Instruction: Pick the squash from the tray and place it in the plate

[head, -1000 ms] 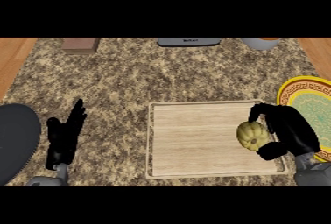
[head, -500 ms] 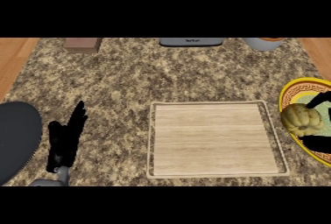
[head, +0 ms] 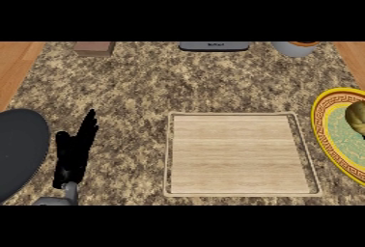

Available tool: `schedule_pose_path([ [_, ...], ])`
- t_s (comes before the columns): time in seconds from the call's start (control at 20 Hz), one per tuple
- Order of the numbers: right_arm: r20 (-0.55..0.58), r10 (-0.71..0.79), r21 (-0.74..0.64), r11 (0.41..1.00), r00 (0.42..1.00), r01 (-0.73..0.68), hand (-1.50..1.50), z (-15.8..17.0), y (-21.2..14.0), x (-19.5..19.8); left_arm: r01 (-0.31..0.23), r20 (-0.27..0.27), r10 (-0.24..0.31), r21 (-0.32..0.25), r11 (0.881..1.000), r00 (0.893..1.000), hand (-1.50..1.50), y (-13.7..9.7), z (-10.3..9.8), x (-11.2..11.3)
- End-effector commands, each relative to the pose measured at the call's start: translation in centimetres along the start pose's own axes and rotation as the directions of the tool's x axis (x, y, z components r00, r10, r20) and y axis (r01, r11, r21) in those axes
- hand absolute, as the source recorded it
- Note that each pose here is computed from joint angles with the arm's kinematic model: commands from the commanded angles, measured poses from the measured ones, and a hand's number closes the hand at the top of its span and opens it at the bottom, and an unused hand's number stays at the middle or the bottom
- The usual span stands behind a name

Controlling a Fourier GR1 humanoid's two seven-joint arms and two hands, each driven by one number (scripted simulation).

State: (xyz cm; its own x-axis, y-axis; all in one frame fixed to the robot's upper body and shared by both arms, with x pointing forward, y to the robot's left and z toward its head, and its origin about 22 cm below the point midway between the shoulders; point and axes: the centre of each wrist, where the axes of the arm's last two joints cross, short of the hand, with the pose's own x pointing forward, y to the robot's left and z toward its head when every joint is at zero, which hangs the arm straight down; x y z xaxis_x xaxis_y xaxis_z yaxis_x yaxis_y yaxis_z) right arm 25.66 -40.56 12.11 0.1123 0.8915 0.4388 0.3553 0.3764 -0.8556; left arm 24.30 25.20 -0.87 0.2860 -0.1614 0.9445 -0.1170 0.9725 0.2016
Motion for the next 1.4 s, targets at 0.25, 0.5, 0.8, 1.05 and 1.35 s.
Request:
schedule_pose_path([
  [0.25,-0.078,0.045,0.062,0.997,0.996,-0.040,1.50,-3.2,1.3,-5.7,-0.015,-0.004,0.015,-0.006,1.000,1.000,0.00,1.0,-1.1,-0.3],
  [0.5,-0.135,0.075,0.203,0.978,0.988,-0.046,1.50,-3.6,2.4,-8.7,0.005,0.000,-0.005,0.002,1.000,1.000,0.00,-0.2,0.3,0.1],
  [0.8,-0.198,0.102,0.444,0.896,0.975,-0.004,1.50,-2.7,4.1,-11.9,0.004,0.027,-0.003,-0.036,0.999,1.000,0.00,-1.2,-0.9,1.5],
  [1.05,-0.137,0.066,0.516,0.856,0.988,0.015,-1.50,-1.9,4.4,-13.7,-0.008,0.010,0.008,-0.027,1.000,1.000,0.00,0.9,-1.9,0.4],
  [1.35,-0.025,-0.288,0.393,0.878,0.957,0.274,-1.50,-2.9,3.5,-13.2,-0.008,-0.015,0.008,-0.010,1.000,1.000,0.00,-0.5,-0.9,0.4],
])
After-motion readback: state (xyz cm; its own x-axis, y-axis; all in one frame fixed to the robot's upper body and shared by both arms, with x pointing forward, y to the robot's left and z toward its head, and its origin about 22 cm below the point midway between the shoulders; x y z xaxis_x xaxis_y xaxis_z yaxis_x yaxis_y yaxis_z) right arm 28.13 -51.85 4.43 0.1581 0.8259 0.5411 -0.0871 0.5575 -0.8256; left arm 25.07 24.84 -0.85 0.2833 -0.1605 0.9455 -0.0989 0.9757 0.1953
